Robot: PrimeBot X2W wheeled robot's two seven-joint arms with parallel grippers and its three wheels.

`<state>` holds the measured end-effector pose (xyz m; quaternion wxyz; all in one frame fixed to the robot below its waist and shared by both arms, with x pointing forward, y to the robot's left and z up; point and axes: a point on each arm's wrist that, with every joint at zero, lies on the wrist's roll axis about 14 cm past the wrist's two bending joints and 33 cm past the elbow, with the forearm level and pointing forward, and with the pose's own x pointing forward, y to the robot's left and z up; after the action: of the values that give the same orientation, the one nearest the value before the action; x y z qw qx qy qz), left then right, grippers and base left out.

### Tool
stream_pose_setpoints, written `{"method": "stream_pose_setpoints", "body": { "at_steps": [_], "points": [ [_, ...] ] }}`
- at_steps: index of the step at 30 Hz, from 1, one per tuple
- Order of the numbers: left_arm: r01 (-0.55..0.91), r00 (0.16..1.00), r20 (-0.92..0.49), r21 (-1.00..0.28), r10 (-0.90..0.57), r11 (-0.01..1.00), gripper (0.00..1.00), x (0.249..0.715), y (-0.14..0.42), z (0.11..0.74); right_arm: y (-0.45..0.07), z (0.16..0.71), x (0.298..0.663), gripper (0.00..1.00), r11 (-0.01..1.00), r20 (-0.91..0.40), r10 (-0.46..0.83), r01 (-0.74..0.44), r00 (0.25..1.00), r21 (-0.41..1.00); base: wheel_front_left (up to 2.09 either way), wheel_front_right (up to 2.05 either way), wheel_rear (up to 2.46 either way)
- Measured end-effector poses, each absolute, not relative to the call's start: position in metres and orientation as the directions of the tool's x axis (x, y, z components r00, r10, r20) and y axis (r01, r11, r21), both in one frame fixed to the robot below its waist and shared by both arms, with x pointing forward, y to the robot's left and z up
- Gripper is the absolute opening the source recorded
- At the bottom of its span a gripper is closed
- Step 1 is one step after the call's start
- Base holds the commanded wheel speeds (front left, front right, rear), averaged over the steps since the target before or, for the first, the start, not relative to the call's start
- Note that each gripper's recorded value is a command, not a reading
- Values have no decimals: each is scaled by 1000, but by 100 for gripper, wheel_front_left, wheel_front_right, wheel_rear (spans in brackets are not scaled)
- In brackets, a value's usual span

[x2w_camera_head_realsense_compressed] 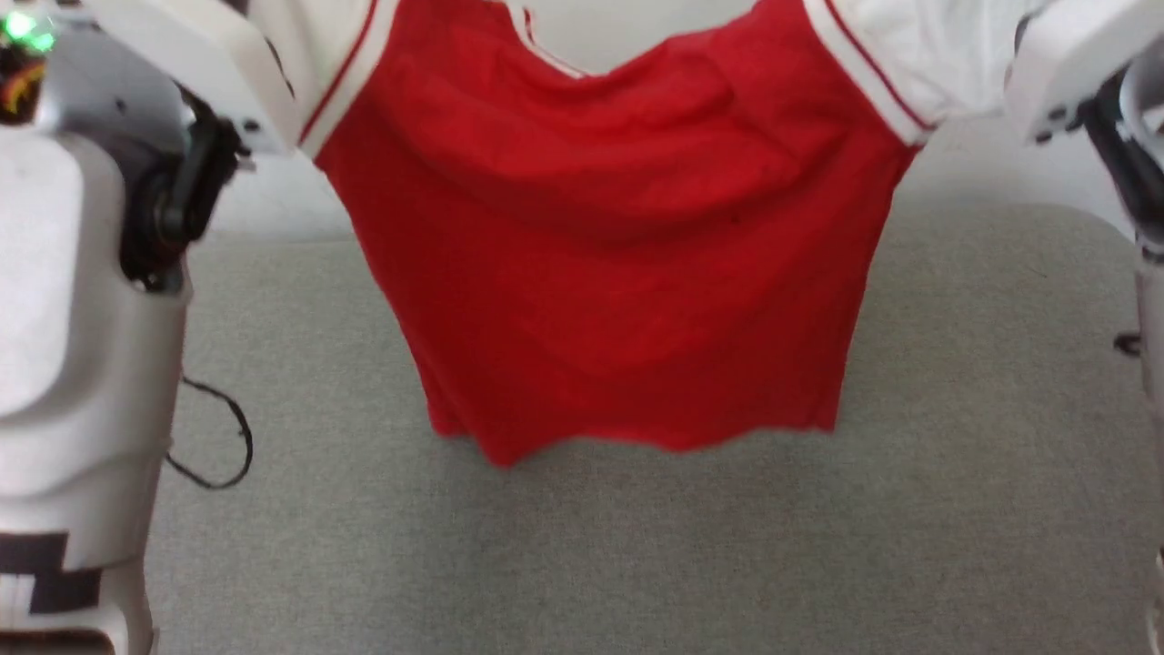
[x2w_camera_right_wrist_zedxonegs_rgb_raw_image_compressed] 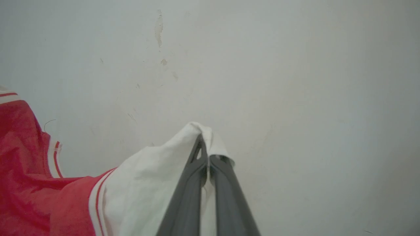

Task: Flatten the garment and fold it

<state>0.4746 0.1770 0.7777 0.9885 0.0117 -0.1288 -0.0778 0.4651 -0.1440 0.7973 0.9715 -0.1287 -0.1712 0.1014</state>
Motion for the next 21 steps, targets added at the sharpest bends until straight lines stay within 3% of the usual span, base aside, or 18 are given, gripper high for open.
{"method": "stream_pose_setpoints", "body": {
  "at_steps": [8, 13, 21],
  "points": [
    [116, 967, 226, 39, -122, 993, 0, 515, 184, 789, -140, 803, 505, 0, 938, 238, 221, -140, 946, -317, 0, 0, 0],
    [77, 957, 280, 16, -78, 997, 0, 547, 194, 808, -151, 810, 541, 0, 935, 223, 168, -83, 960, -344, 0, 0, 0],
    [50, 901, 433, -40, -28, 998, 0, 599, 202, 835, -161, 830, 602, 0, 923, 310, 123, 6, 943, -384, 0, 0, 0]
  ]
}}
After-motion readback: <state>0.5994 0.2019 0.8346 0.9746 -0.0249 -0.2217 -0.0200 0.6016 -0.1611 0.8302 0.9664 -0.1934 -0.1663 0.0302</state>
